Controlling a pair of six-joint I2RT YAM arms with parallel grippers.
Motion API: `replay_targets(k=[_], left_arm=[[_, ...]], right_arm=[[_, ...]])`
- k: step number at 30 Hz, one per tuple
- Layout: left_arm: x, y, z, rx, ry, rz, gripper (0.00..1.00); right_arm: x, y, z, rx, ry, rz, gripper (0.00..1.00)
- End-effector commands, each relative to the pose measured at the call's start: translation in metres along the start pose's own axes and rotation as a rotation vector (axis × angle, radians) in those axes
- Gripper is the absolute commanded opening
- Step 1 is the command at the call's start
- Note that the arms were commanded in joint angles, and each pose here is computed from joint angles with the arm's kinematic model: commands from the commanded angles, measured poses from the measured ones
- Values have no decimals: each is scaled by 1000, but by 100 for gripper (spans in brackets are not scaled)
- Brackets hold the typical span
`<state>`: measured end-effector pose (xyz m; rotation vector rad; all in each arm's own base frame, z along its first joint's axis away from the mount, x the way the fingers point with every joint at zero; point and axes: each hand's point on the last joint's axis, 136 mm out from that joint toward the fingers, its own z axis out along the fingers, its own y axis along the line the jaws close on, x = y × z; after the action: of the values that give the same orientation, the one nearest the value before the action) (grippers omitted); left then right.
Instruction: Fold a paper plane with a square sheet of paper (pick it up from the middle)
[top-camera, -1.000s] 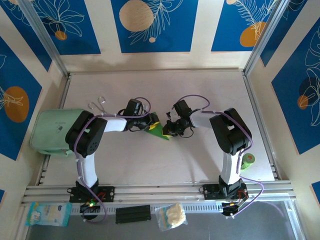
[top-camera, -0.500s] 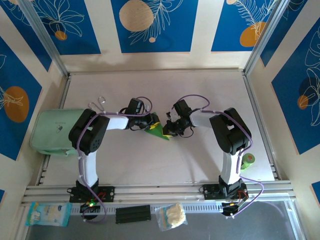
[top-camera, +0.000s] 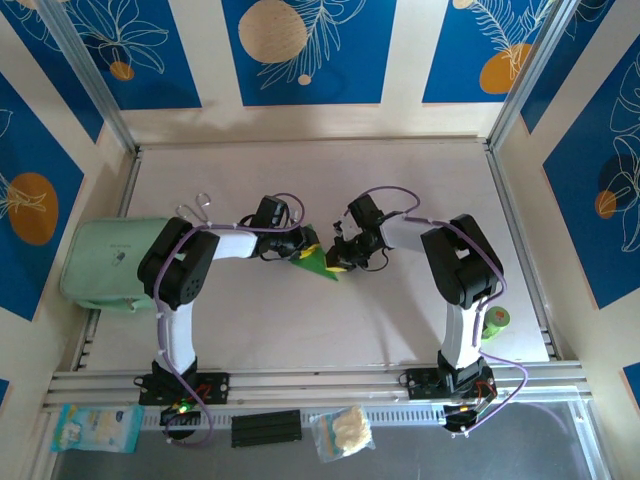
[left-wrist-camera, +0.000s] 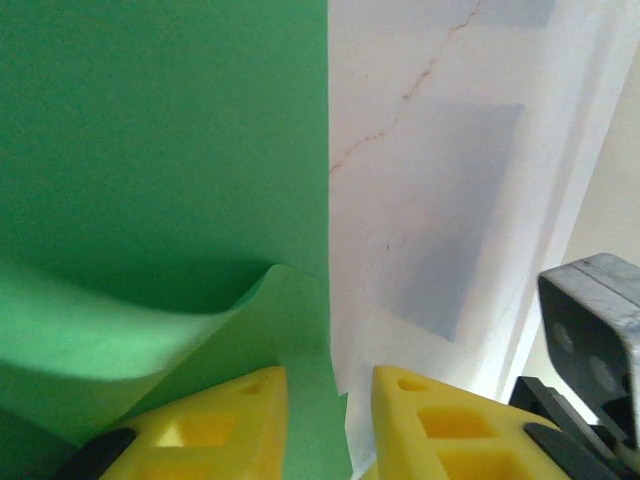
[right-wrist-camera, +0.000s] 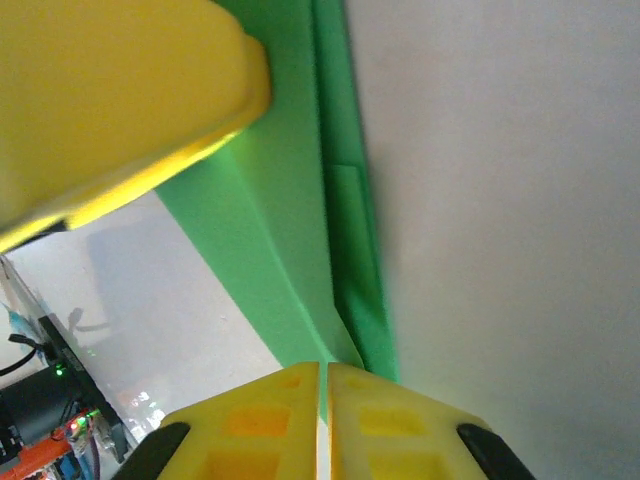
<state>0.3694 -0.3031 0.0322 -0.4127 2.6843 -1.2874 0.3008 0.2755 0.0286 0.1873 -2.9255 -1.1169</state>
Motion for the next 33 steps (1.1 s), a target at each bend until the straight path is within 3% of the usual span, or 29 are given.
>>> replay_targets(k=[1, 33], left_arm=[[-1, 32, 3, -102, -3, -43, 30], [1, 40, 4, -141, 5, -67, 30]], right_arm=[[8, 21, -13, -37, 30, -26, 11], [35, -29, 9, 119, 102, 39, 11]])
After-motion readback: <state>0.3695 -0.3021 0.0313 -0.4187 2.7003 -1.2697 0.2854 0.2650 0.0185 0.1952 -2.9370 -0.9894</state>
